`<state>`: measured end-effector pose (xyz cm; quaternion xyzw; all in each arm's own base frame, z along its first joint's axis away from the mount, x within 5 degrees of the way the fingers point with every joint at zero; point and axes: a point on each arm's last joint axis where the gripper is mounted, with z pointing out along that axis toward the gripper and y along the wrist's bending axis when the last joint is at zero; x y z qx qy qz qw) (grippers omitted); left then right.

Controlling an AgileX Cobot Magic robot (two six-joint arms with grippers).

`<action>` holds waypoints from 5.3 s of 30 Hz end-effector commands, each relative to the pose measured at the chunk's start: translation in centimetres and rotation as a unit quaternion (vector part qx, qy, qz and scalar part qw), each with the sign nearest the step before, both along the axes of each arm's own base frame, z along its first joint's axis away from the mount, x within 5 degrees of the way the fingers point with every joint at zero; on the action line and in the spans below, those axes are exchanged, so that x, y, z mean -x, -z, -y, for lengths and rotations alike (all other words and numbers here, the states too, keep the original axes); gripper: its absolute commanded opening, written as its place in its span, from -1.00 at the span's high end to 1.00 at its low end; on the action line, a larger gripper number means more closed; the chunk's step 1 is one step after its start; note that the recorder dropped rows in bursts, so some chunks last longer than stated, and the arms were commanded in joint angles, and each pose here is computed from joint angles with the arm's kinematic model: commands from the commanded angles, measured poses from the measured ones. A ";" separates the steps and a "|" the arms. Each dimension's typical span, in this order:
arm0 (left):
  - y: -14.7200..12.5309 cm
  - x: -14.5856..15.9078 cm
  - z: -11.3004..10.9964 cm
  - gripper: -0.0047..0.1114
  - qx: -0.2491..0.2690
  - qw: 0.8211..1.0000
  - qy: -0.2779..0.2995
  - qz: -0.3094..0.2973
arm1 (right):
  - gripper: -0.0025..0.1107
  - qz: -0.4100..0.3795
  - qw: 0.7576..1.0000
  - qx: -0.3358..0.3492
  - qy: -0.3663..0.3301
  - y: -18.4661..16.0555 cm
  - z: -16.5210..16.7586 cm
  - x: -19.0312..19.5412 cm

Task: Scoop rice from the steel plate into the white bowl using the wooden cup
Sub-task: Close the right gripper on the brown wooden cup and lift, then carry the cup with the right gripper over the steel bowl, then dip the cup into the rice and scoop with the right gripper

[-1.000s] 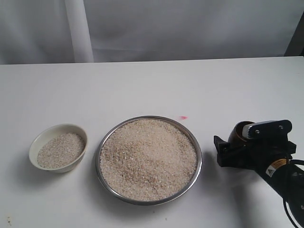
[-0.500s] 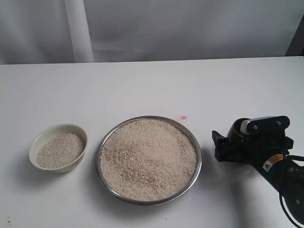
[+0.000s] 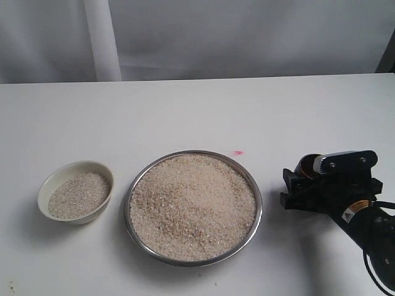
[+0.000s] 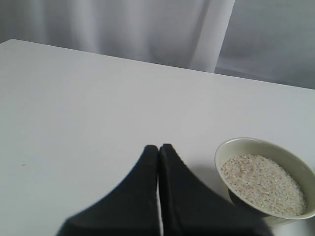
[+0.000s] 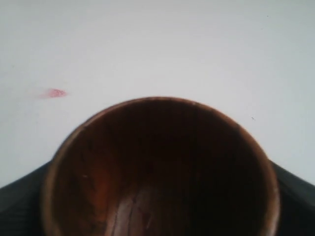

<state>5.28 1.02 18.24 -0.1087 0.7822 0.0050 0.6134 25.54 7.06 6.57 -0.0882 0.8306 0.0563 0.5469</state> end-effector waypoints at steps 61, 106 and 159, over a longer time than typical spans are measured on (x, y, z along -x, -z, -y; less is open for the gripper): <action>-0.1 0.0 0.1 0.92 0.003 1.000 0.004 0.004 | 0.96 -0.165 0.435 0.817 -0.342 -7.6 -21.1 -5.6; -0.1 0.0 0.1 0.92 0.003 1.000 0.004 0.004 | 0.96 -0.171 0.440 0.752 -0.461 -5.6 -23.6 -2.5; -0.1 0.0 0.1 0.92 0.003 1.000 0.004 0.004 | 0.96 -0.208 0.558 0.618 -0.514 -6.6 -26.0 -0.7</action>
